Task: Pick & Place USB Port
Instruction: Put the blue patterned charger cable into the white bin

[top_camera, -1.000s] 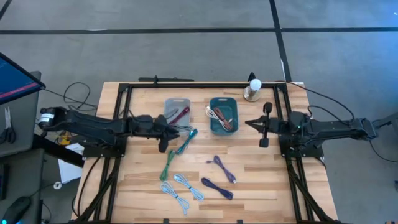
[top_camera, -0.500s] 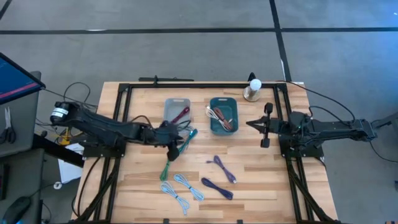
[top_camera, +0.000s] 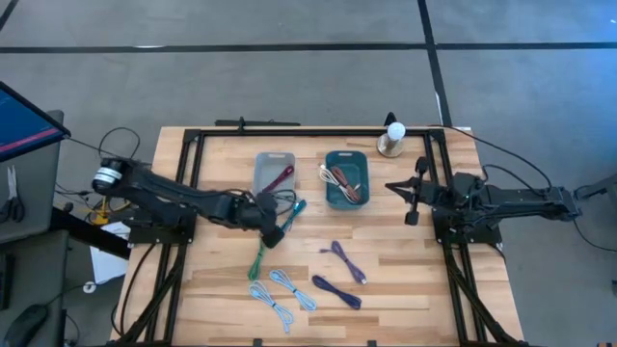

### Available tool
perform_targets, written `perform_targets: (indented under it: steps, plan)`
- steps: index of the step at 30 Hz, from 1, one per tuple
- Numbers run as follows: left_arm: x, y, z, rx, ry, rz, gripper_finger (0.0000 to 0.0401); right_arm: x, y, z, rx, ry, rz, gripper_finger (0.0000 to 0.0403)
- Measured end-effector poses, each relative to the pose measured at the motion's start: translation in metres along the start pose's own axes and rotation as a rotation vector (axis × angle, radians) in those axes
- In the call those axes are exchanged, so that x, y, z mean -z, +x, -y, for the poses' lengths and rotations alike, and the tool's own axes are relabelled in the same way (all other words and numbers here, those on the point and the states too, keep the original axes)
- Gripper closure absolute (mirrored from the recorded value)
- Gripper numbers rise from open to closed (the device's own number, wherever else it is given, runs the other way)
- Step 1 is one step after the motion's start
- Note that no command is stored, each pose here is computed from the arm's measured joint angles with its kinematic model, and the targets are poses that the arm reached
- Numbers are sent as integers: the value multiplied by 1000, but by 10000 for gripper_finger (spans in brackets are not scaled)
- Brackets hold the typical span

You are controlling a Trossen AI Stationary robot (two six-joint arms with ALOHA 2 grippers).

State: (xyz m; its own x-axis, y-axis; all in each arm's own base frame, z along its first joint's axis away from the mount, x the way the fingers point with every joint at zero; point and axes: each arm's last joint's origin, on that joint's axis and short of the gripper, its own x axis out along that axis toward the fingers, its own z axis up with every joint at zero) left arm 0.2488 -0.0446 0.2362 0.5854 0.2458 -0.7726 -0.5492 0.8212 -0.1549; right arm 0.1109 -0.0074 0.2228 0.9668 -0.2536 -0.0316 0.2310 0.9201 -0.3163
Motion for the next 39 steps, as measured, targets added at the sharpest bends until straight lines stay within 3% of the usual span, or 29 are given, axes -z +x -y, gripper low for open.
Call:
perform_targets:
  steps: [5, 9, 15, 31, 39]
  plan:
    - [2, 18, 1, -20, -27, -51, 350, 0, -9, 2, -5, 19, 13, 403]
    - [-6, 16, 4, 54, -49, -15, 350, 1, -14, 2, -10, 28, 19, 403]
    - [-14, 15, 7, 174, 12, -1, 345, 2, -17, 2, -14, 28, 11, 403]
    - [-5, 58, 4, 117, 19, -143, 222, 4, -17, 2, -18, 44, 0, 403]
    - [-2, 65, 5, 66, 24, -135, 198, 4, -17, 2, -16, 44, 0, 403]
